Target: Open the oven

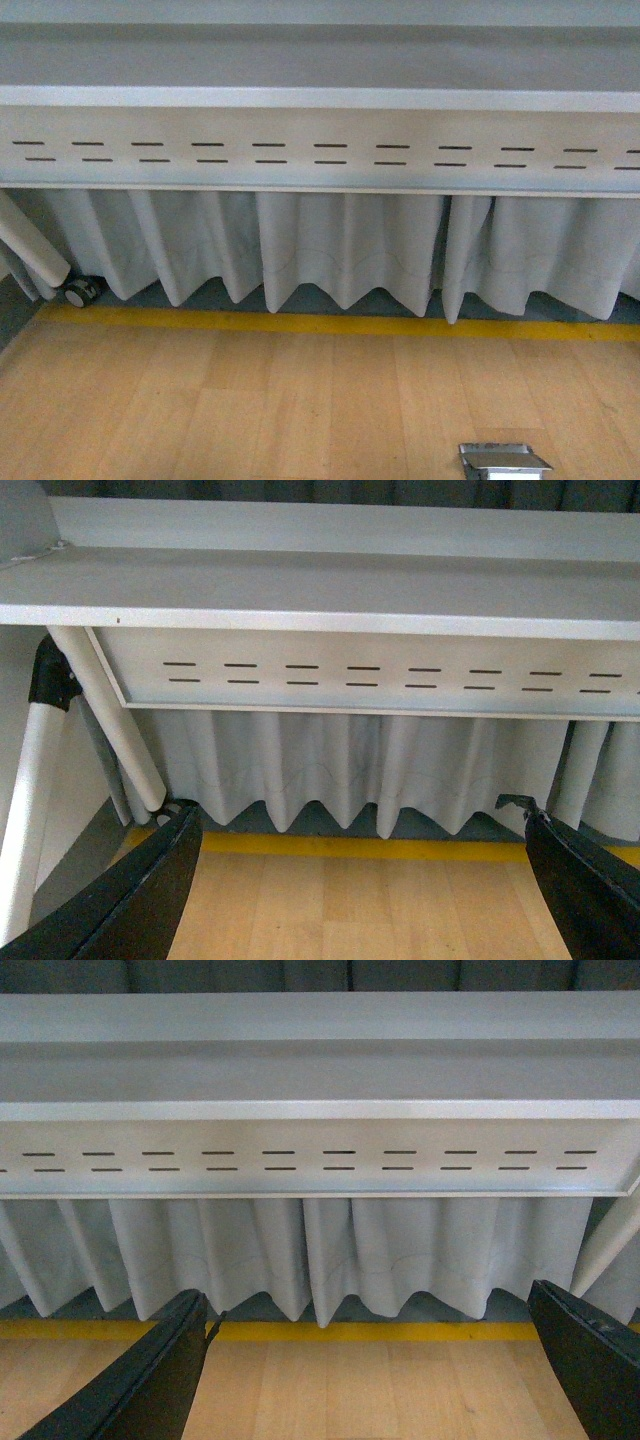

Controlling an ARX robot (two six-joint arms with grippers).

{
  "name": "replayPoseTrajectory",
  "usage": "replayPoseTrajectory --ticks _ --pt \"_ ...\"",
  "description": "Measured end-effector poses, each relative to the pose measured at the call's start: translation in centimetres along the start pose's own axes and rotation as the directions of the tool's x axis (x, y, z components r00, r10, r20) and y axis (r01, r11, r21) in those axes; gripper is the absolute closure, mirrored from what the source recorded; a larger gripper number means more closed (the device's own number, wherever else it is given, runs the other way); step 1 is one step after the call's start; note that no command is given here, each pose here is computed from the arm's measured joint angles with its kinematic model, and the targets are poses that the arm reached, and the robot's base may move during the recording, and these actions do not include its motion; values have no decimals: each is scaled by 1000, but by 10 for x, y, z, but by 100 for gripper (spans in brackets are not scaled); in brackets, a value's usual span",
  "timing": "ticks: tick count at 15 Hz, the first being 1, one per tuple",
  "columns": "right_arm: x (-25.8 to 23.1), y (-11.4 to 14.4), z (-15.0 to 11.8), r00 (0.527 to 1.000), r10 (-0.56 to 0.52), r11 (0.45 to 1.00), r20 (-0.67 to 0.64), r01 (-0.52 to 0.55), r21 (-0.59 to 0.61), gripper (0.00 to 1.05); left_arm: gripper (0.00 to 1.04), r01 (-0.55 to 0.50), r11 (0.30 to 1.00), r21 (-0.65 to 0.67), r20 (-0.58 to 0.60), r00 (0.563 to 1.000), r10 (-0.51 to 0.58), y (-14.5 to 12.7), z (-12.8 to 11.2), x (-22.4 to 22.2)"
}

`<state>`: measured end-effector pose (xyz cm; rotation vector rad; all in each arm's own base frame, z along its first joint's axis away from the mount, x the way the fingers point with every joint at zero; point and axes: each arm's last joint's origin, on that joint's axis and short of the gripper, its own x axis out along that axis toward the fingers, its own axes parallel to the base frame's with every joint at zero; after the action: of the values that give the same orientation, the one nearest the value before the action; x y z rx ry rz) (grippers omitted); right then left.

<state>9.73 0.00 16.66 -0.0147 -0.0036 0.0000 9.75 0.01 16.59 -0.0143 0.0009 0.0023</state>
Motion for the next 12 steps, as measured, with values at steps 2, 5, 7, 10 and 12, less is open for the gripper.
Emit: replayPoseTrajectory --ticks 2,5,7,10,12 --pt "0 0 0 1000 0 1000 0 0 0 6 7 0 1000 0 0 1000 0 0 0 0" --pt "0 0 0 1000 0 1000 0 0 0 6 7 0 1000 0 0 1000 0 0 0 0" --pt "0 0 0 1000 0 1000 0 0 0 6 7 0 1000 0 0 1000 0 0 0 0" --pt "0 0 0 1000 0 1000 0 0 0 6 7 0 1000 0 0 1000 0 0 0 0" --pt "0 0 0 1000 0 1000 0 0 0 6 7 0 1000 0 0 1000 0 0 0 0"
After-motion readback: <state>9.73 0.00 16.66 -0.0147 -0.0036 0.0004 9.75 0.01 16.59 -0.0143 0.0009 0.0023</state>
